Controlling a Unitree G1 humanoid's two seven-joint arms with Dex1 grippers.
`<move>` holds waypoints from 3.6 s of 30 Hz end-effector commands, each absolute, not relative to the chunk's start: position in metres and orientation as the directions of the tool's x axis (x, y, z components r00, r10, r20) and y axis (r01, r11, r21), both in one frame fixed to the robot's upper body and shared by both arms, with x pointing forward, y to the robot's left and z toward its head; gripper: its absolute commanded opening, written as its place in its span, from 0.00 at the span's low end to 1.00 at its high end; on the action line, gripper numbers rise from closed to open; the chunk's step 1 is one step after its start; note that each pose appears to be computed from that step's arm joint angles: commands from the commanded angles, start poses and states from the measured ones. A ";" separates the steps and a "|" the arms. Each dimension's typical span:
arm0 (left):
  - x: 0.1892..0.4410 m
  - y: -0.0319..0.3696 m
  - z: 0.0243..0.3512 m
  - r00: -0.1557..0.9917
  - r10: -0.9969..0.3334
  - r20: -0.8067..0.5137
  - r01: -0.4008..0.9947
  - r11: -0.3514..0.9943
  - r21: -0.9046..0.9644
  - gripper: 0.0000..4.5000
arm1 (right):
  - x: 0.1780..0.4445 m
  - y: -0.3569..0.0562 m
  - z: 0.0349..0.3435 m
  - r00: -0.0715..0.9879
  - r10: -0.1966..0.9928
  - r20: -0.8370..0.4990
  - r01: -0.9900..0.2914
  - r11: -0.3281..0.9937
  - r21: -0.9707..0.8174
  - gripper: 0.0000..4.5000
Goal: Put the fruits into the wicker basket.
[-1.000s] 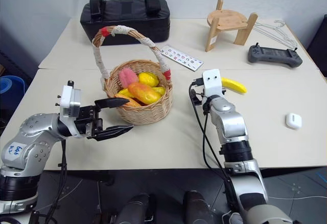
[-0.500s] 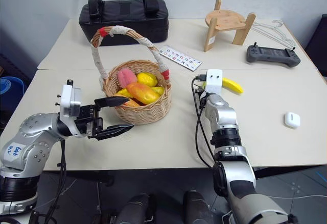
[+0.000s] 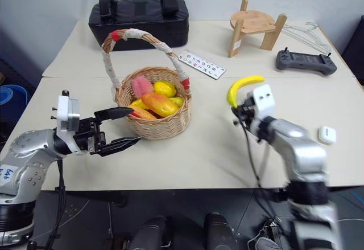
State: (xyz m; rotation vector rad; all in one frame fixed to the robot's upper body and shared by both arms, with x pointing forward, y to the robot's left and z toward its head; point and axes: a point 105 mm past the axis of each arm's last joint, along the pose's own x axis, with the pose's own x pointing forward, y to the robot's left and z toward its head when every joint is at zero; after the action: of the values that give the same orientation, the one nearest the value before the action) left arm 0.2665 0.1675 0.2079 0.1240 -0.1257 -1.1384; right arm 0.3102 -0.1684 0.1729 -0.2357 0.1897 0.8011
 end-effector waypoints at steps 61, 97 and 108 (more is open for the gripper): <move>0.255 0.196 0.217 0.567 -0.810 0.149 0.797 0.585 0.149 1.00 | 0.363 -0.036 0.263 0.178 0.984 -0.017 -0.932 0.163 -0.323 0.16; 0.292 0.160 0.204 0.382 -0.916 0.125 0.907 0.398 0.138 1.00 | 0.323 -0.303 0.243 0.950 0.306 0.068 -0.282 0.929 -0.240 0.56; 0.280 0.203 0.157 0.443 -0.882 -0.159 0.887 0.406 0.220 1.00 | 0.241 -0.303 0.218 0.833 0.543 -0.105 -0.522 0.708 -0.476 0.99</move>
State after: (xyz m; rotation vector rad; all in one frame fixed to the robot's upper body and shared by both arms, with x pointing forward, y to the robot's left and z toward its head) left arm 0.2830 0.1974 0.1558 0.2275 0.0294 -1.1168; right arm 0.2532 -0.3128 0.2087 -0.4059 0.0238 0.5126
